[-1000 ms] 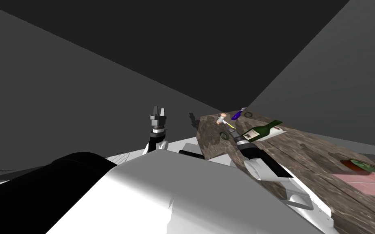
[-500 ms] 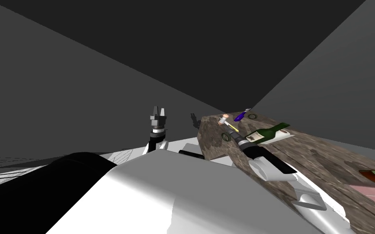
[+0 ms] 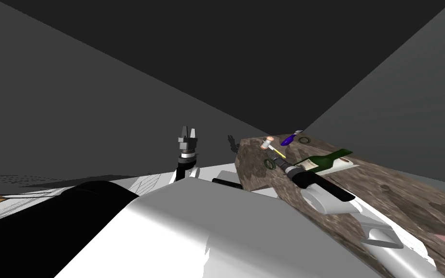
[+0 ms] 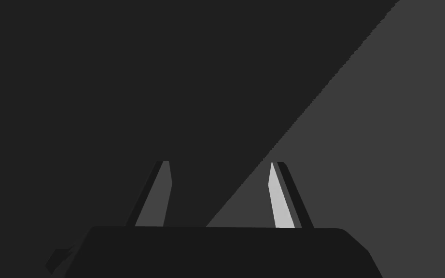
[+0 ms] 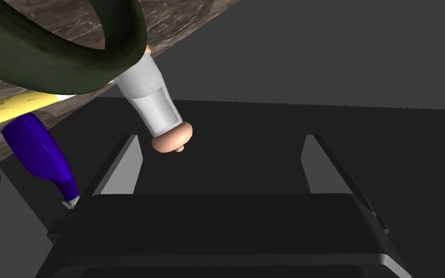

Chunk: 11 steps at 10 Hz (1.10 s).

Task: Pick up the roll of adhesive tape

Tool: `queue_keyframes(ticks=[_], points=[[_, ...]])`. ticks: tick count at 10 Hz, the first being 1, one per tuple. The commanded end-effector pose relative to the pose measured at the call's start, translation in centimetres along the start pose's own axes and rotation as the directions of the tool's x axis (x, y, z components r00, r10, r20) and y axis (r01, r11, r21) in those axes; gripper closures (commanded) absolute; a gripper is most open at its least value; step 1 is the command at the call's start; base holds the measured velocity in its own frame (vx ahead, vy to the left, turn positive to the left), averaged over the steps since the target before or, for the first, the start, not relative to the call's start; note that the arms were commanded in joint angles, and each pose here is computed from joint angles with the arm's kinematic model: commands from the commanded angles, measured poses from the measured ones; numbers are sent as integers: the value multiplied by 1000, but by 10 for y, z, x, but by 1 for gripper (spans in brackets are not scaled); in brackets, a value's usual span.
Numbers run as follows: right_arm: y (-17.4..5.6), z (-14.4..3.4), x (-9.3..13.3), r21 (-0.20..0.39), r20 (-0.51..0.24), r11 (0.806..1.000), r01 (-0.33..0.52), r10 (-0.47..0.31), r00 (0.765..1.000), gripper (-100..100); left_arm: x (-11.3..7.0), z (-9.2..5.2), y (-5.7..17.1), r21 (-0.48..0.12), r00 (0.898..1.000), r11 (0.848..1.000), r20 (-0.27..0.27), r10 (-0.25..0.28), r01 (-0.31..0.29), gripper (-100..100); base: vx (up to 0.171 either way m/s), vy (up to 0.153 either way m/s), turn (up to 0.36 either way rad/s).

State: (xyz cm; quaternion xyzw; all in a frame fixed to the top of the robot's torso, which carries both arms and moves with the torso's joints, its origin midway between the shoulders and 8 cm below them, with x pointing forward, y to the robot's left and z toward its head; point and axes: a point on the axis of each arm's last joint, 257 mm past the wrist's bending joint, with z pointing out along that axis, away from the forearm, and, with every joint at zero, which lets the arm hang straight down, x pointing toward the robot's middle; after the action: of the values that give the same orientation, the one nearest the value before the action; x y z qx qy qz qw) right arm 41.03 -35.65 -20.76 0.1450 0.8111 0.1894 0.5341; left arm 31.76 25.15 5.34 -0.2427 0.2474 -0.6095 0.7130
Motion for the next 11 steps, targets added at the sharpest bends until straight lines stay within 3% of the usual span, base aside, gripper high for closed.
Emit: queue_keyframes(ticks=[1,6,7,8,9,10,11], points=[[-12,0,7,34,-60,998,52,-50,997,-100,0,0,0,0,1000,1000,0,0,0,0,-7,-17,126],[-36,-5,19,93,-179,985,145,-127,976,-100,0,0,0,0,1000,1000,0,0,0,0,-8,-13,78],[-45,-8,22,109,-230,976,188,-160,960,-100,0,0,0,0,1000,1000,0,0,0,0,-11,-7,102],[-46,-9,23,112,-235,975,191,-161,959,-100,0,0,0,0,1000,1000,0,0,0,0,-10,-7,69],[-56,-12,27,126,-287,964,234,-191,939,-100,0,0,0,0,1000,1000,0,0,0,0,-15,-2,108],[-56,-13,27,128,-289,964,235,-190,938,-100,0,0,0,0,1000,1000,0,0,0,0,-13,-3,63],[-66,-18,31,140,-342,951,277,-216,914,-100,0,0,0,0,1000,1000,0,0,0,0,-16,3,129]])
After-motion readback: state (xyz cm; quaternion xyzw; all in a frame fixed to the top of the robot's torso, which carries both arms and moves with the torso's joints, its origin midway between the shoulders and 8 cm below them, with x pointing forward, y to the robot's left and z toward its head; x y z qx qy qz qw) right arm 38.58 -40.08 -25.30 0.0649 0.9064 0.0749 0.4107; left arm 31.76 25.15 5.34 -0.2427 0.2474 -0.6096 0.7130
